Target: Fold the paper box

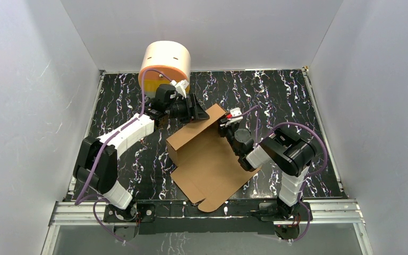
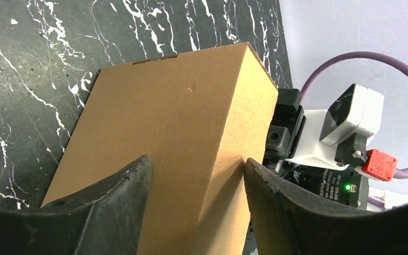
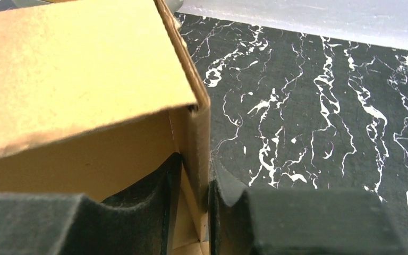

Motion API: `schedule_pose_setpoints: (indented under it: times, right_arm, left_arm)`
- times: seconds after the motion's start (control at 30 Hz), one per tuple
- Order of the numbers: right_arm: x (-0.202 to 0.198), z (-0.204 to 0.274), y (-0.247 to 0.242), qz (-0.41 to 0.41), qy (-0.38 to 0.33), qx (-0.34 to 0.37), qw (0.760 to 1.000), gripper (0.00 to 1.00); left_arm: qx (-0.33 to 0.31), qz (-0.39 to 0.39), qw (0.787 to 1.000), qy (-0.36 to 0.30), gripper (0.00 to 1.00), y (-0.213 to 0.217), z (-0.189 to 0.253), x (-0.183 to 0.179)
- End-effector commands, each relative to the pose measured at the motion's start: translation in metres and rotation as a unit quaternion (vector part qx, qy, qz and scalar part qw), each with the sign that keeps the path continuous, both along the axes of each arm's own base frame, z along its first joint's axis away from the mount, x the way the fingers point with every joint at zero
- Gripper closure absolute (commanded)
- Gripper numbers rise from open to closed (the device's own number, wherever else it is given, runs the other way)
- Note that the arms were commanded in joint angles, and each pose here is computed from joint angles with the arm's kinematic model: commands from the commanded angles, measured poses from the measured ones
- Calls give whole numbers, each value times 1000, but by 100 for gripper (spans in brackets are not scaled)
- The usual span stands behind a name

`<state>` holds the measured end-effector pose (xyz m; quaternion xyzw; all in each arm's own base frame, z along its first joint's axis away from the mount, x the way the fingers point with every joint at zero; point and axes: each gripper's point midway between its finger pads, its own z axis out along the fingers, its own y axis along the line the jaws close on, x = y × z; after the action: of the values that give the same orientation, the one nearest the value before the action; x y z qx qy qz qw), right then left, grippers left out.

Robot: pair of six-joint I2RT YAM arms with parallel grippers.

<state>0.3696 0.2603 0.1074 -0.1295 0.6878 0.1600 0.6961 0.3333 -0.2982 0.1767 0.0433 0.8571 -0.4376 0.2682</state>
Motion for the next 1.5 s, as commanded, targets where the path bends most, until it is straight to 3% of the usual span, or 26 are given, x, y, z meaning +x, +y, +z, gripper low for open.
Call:
schedule_pose_setpoints:
  times: [0.0,0.23,0.43,0.57,0.8,1.0,1.13,1.27,1.47]
  right_arm:
    - [5,43,8,16,-66,41,997,66]
    - [-9,46,-1,26,-59,29,997,50]
    - [-28,39,-18,26,-12,-5,1000,36]
    - [-44,45,-27,30,28,-9,999,27]
    - [-73,56,-45,39,79,-11,996,2]
    - [-90,64,-65,14,107,30,994,1]
    - [-98,63,-78,-4,123,26,992,1]
    - [-98,65,-93,-44,135,27,989,1]
    - [-102,69,-102,-57,135,32,989,1]
  left_arm:
    - [37,-7,999,7,38,13,-2,-19]
    - [89,33,994,-53,34,35,13,-6]
    - [130,61,980,-137,31,61,49,-3]
    - [152,57,966,-200,31,76,71,-10]
    - [194,29,936,-291,31,73,93,-42]
    - [254,-3,908,-334,33,57,95,-67]
    - [328,-16,872,-363,33,44,89,-79]
    - [436,-21,810,-392,34,35,75,-78]
    - [546,-1,734,-402,40,37,62,-60]
